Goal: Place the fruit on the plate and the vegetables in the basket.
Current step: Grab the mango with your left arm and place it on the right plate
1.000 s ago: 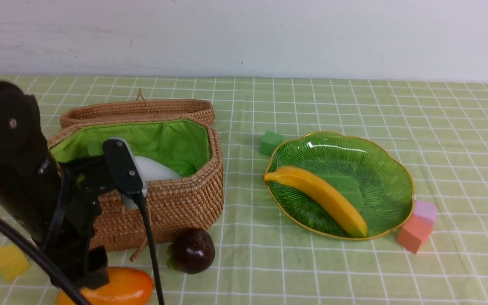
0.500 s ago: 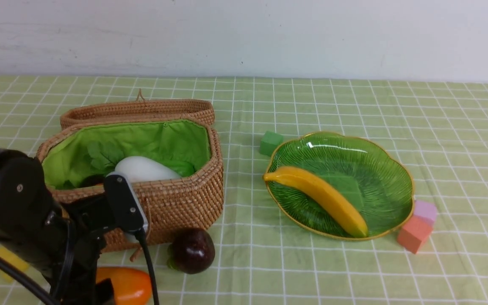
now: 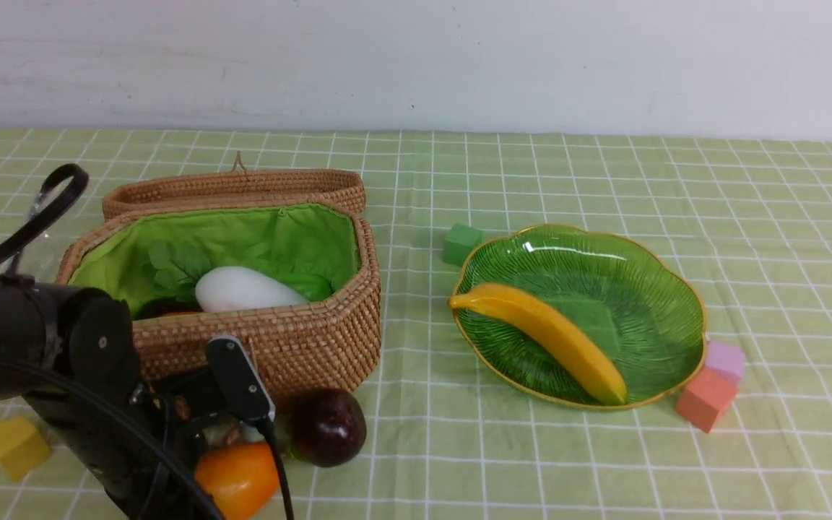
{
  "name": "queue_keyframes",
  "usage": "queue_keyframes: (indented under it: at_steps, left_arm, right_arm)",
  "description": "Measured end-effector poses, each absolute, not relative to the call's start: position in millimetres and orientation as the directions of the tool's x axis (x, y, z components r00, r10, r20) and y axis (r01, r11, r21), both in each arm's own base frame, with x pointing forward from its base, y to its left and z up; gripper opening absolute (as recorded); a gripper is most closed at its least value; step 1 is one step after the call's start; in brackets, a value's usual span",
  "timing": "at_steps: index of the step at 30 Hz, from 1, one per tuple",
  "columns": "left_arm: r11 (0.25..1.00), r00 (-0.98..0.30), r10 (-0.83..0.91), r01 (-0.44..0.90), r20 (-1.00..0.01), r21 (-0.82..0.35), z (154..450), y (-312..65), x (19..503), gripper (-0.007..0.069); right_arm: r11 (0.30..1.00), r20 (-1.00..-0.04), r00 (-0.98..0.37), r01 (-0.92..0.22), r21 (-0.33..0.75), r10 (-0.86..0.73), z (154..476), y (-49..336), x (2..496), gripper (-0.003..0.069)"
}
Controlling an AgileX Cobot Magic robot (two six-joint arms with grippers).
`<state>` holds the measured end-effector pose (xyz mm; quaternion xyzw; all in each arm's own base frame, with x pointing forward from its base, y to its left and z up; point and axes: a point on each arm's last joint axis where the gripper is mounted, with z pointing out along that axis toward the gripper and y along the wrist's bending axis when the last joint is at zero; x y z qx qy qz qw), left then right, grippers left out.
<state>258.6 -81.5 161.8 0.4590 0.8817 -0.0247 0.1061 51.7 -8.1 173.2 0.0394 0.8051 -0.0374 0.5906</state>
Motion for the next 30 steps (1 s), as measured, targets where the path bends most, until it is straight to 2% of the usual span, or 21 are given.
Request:
queue_keyframes:
  at_steps: [8, 16, 19, 24, 25, 26, 30]
  left_arm:
    - [0.596, -0.576, 0.786, 0.802, -0.226, 0.029, 166, -83, 256, 0.0516]
    - [0.588, -0.559, 0.782, 0.808, -0.277, 0.029, 197, -82, 241, 0.0516]
    - [0.577, -0.545, 0.775, 0.817, -0.320, 0.006, 227, -84, 232, 0.0516]
    - [0.590, -0.541, 0.667, 0.804, -0.512, -0.080, 288, -102, 236, 0.0516]
    - [0.590, -0.541, 0.667, 0.804, -0.512, -0.080, 288, -102, 236, 0.0516]
    - [0.575, -0.520, 0.620, 0.811, -0.587, -0.111, 309, -113, 241, 0.0516]
    - [0.527, -0.435, 0.575, 0.845, -0.693, -0.093, 339, -143, 257, 0.0516]
  right_arm:
    - [0.994, -0.954, -0.299, 0.108, -0.014, 0.019, 173, -8, 52, 0.0239]
    - [0.994, -0.954, -0.299, 0.108, -0.014, 0.019, 173, -8, 52, 0.0239]
    - [0.994, -0.954, -0.299, 0.108, -0.014, 0.019, 173, -8, 52, 0.0239]
    - [0.994, -0.954, -0.299, 0.108, -0.014, 0.019, 173, -8, 52, 0.0239]
    - [0.994, -0.954, -0.299, 0.108, -0.014, 0.019, 173, -8, 52, 0.0239]
    - [0.994, -0.954, -0.299, 0.108, -0.014, 0.019, 173, -8, 52, 0.0239]
    - [0.994, -0.954, -0.299, 0.108, -0.014, 0.019, 173, -8, 52, 0.0239]
